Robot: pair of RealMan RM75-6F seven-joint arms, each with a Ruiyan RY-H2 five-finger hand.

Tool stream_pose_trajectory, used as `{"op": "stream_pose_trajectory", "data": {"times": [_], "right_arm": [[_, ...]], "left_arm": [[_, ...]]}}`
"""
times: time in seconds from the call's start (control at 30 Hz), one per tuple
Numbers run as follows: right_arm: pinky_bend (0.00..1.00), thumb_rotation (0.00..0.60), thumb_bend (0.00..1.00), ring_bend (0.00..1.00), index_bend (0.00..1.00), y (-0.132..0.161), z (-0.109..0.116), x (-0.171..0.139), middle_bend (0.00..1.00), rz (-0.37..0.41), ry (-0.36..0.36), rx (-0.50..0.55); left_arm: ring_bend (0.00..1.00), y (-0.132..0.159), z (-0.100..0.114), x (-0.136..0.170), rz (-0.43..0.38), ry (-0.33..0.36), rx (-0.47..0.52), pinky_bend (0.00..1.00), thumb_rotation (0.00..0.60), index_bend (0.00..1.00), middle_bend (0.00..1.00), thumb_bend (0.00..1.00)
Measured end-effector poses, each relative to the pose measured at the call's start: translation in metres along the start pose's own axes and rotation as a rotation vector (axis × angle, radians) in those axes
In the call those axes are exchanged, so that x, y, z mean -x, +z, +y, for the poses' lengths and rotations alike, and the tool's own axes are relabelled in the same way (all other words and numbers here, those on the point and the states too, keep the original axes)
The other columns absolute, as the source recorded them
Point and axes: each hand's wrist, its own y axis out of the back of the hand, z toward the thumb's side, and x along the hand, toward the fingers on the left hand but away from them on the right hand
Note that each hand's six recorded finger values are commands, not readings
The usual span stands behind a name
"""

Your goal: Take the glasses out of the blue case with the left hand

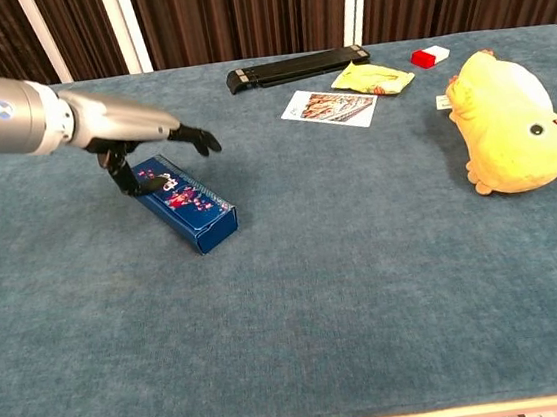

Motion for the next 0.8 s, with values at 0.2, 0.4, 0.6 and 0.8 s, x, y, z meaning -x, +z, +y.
{"op": "stream_pose_trajectory", "data": {"times": [0.2,0.4,0.6,0.8], "right_arm": [[0.2,0.6,0.14,0.0,0.0,0.0,0.0,0.0,0.0,0.0,-0.001,-0.001],[0.2,0.6,0.14,0.0,0.0,0.001,0.0,0.0,0.0,0.002,-0.002,-0.002],[0.2,0.6,0.14,0.0,0.0,0.001,0.0,-0.001,0.0,0.004,-0.003,-0.003],[0.2,0.6,0.14,0.0,0.0,0.002,0.0,-0.001,0.0,0.005,-0.002,-0.004]], "left_arm": [[0.0,0.0,-0.008,0.005,-0.007,-0.028,-0.011,0.08,0.6,0.0,0.12,0.59],[0.0,-0.009,-0.014,0.017,0.008,-0.038,-0.021,0.09,0.6,0.0,0.14,0.59],[0.0,-0.027,-0.028,0.035,0.046,-0.052,-0.006,0.1,0.6,0.0,0.15,0.59],[0.0,-0.046,-0.037,0.049,0.097,-0.038,0.029,0.1,0.6,0.0,0.14,0.58]]}}
